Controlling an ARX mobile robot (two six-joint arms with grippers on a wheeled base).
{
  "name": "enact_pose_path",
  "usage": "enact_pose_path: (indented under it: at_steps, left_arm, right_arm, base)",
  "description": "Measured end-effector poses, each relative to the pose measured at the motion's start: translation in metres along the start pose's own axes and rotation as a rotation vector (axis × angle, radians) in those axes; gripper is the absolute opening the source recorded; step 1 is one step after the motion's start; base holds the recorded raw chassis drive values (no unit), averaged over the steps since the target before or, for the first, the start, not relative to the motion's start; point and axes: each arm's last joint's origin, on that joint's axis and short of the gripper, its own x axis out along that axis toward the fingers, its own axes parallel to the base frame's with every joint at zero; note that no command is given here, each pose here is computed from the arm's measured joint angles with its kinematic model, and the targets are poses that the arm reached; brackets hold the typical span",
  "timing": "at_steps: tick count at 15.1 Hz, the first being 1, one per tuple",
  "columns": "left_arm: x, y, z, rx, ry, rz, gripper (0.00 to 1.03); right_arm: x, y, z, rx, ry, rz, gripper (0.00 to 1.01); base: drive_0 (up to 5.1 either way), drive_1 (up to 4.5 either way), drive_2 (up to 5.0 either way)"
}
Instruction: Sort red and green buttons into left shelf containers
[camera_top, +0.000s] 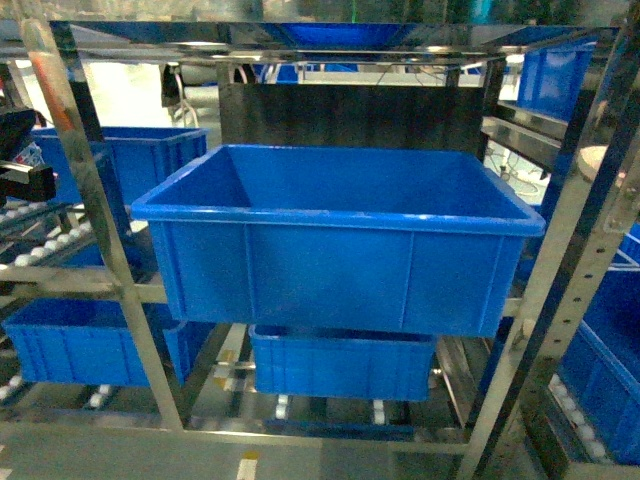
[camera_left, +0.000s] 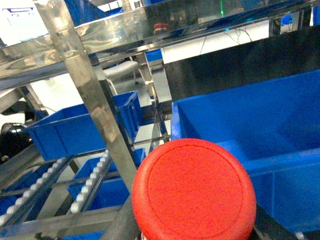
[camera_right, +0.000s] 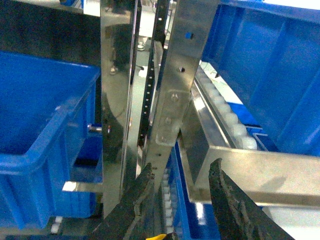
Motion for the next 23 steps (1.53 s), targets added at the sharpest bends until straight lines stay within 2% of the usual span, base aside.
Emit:
enact_pose_path:
  at_steps: [2, 7, 10, 15, 16, 18, 21, 23]
  left_arm:
    - [0.0, 0.0, 0.0, 0.0, -0.001, 0.001, 0.24]
    - [0.0, 0.002, 0.0, 0.0, 0.001, 0.014, 0.24]
    - [0.0, 0.0, 0.0, 0.0, -0.003, 0.0, 0.24]
    - [0.0, 0.0, 0.0, 0.0, -0.003, 0.0, 0.24]
    - [0.0, 0.0, 0.0, 0.0, -0.002, 0.0, 0.24]
    - [0.0, 0.0, 0.0, 0.0, -0.003, 0.0, 0.24]
    - [0.0, 0.0, 0.0, 0.0, -0.002, 0.001, 0.24]
    - [0.0, 0.0, 0.0, 0.0, -0.002, 0.001, 0.24]
  right_arm:
    - [0.0, 0.0, 0.001, -0.001, -0.006, 0.0, 0.3]
    - [0.0, 0.001, 0.001, -0.002, -0.006, 0.007, 0.3]
    - [0.001, 0.001, 0.002, -0.009, -0.002, 0.004, 0.3]
    - [0.003, 0.006, 0.005, -0.018, -0.001, 0.027, 0.3]
    - [0.002, 0.01, 0.01, -0.023, -0.019, 0.047, 0.3]
    - [0.002, 0.021, 0.03, -0.039, -0.085, 0.085, 0.3]
    - [0.011, 0.041, 0.034, -0.041, -0.082, 0.152, 0.3]
    - [0.023, 0.06, 0.036, -0.035, -0.082, 0.222, 0.3]
  base:
    - [-1.2, 4.56, -2.9]
    - [-0.6, 0.32, 0.3]
    - [0.0, 0.0, 0.0]
    - [0.0, 0.0, 0.0]
    - [0.0, 0.0, 0.0]
    - [0.0, 0.0, 0.0]
    - [0.0, 0.0, 0.0]
    - [0.0, 0.0, 0.0]
